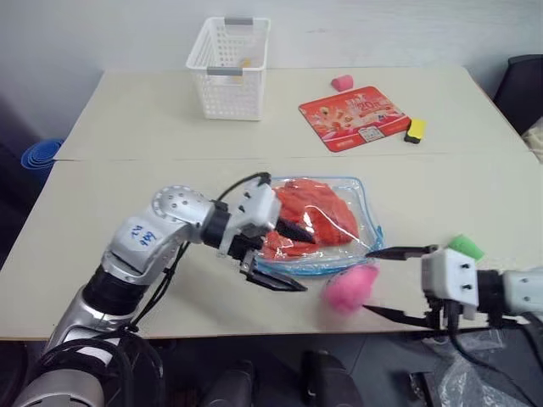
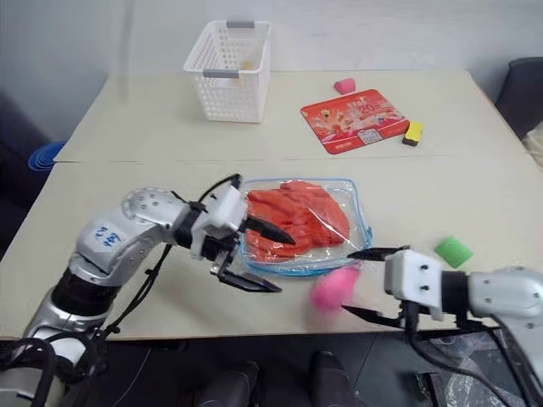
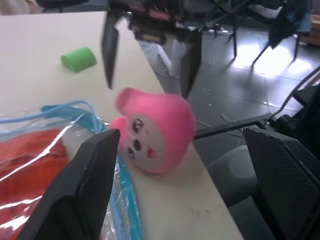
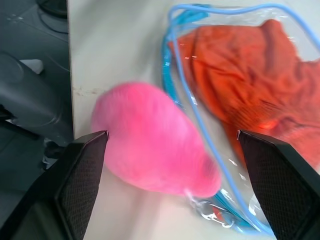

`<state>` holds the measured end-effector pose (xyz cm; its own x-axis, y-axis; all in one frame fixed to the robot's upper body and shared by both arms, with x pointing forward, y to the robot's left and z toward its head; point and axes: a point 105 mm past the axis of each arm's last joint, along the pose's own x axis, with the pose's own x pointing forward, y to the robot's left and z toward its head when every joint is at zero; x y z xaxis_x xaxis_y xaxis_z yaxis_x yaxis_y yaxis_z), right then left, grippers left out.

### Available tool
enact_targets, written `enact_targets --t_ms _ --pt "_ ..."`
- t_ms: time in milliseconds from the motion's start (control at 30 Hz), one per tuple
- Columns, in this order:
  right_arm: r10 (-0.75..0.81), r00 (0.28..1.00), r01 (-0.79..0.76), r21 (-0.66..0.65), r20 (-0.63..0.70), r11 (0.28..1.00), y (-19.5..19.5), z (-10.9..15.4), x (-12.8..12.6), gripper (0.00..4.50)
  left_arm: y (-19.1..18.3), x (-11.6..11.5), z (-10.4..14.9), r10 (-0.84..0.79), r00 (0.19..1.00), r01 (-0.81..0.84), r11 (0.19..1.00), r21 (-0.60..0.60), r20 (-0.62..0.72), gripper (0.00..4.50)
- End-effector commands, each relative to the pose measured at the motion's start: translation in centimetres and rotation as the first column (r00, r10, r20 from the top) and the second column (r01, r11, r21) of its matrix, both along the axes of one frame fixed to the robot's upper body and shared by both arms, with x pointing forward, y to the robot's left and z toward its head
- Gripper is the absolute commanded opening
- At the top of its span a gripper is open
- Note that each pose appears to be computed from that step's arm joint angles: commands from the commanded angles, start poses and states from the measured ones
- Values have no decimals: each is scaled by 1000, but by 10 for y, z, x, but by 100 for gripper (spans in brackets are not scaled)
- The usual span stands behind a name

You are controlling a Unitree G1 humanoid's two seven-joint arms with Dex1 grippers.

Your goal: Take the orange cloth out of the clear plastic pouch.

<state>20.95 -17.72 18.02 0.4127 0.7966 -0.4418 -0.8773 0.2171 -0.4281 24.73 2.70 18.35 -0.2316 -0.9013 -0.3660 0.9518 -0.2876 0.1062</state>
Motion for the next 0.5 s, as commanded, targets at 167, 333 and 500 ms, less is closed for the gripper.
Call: enact_targets --t_ms 167,333,500 --pt "0 1000 1 -53 19 999 -8 9 -4 431 -39 1 -28 28 999 -27 997 79 -16 415" --pt "-92 996 90 -131 -10 987 -42 4 -1 431 -65 0 -26 3 991 -3 1000 1 130 415" --pt "-158 986 144 -201 -54 969 -72 0 -1 431 -77 -15 -15 -124 971 138 989 -60 204 415"
